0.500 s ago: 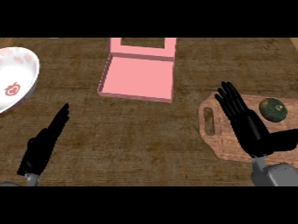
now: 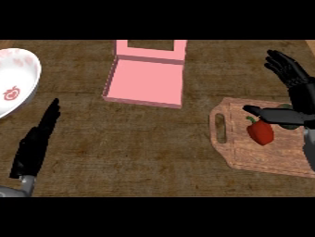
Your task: Pick the bell pepper from the cutting board and place it in the cardboard box
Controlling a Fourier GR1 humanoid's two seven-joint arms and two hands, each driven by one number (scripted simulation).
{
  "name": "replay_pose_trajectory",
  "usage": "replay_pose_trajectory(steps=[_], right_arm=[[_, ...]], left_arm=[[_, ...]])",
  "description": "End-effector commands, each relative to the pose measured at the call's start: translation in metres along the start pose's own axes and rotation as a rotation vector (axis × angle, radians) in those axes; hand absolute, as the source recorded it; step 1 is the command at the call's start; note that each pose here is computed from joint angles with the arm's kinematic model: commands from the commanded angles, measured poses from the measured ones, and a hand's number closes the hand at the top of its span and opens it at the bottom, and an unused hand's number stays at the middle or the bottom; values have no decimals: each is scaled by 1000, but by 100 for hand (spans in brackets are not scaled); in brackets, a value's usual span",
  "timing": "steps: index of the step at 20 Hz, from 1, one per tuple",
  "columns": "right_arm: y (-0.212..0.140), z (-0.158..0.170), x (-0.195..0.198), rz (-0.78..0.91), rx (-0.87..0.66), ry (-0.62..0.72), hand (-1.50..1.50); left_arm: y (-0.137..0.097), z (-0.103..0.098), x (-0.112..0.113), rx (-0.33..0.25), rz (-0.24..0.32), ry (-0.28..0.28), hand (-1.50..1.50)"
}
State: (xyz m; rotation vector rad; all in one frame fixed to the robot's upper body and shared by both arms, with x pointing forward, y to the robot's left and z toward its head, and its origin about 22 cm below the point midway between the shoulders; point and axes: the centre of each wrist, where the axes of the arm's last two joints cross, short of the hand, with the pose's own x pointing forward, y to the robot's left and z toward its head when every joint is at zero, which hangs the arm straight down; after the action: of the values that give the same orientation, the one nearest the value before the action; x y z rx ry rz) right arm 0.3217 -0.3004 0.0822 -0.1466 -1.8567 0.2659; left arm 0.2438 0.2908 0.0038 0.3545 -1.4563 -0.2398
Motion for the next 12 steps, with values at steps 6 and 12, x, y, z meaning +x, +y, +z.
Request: replay_pose_trajectory(steps=[6, 12], right_arm=[[-38, -6, -36, 118, -93, -52, -150], [-88, -4, 2, 542, 175, 61, -150]], left_arm=[[-4, 13, 21, 28, 12, 5, 0], [5, 7, 9, 52, 11, 29, 0]])
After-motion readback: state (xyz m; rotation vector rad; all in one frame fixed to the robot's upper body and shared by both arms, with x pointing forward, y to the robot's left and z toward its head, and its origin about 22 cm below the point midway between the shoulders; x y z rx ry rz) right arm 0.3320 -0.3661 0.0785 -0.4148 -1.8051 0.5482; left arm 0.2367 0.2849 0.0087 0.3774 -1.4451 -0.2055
